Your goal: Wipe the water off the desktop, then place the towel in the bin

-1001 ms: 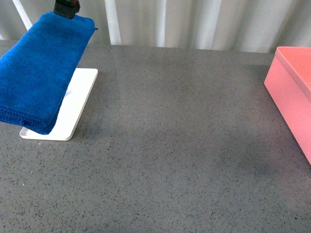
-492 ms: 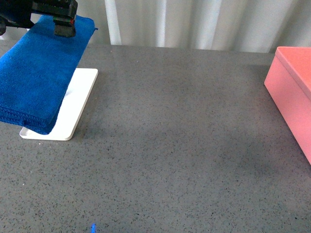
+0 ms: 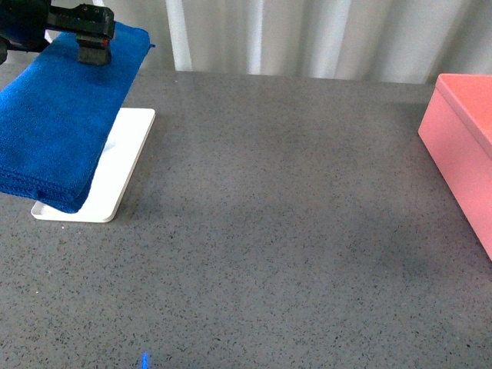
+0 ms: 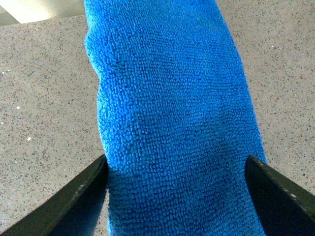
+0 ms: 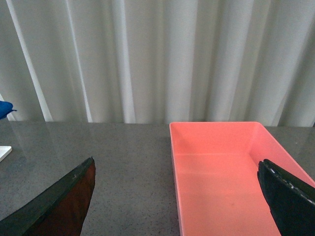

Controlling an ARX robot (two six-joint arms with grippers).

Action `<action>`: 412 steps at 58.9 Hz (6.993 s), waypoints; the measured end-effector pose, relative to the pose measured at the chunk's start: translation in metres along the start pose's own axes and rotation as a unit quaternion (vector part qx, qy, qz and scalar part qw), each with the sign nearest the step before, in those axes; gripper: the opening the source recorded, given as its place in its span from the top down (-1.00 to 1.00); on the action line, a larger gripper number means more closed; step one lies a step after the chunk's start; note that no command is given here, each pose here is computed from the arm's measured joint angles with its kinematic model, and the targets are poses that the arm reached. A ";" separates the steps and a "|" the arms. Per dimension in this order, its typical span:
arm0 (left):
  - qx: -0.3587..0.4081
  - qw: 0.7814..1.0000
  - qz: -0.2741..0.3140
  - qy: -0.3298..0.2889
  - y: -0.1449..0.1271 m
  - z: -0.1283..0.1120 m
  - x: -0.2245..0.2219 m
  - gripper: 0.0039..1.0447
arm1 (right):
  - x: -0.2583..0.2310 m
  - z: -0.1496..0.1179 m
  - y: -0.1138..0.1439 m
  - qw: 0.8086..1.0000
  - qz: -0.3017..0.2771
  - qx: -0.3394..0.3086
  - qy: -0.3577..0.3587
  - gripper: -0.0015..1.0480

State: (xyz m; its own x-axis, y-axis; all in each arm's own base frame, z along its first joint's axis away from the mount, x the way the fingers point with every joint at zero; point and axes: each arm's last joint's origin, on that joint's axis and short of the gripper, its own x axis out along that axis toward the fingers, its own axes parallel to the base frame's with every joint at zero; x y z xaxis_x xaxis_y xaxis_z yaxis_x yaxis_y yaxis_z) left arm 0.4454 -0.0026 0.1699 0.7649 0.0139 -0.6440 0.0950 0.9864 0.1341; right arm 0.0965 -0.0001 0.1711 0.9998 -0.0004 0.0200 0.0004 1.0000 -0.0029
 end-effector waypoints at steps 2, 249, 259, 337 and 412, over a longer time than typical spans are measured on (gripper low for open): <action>0.000 1.000 -0.001 0.003 -0.001 -0.002 0.000 -0.43 | 0.000 0.000 0.000 1.000 0.000 0.000 0.000 -0.86; -0.092 0.924 -0.339 -0.152 -0.080 0.025 -0.137 0.51 | 0.273 0.001 0.196 0.844 0.459 0.156 0.229 0.92; -0.092 0.924 -0.339 -0.152 -0.080 0.025 -0.137 0.09 | 0.272 -0.004 0.190 0.845 0.452 0.157 0.238 0.92; -0.083 0.937 0.020 -0.338 -0.023 -0.166 -0.214 0.93 | 0.262 0.000 0.158 0.859 0.425 0.136 0.251 0.92; -0.082 0.931 0.021 -0.354 -0.028 -0.206 -0.255 0.93 | 0.258 -0.005 0.138 0.869 0.400 0.128 0.262 0.92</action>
State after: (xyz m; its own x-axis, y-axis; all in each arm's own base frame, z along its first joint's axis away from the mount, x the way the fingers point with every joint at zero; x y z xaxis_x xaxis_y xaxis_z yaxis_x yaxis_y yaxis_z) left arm 0.1166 -0.0002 0.1746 0.9997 -0.0015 0.0261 0.0017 1.0000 -0.0071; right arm 0.3551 0.1383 0.1707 0.5492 0.7615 -0.3442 -0.6365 0.6481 0.4181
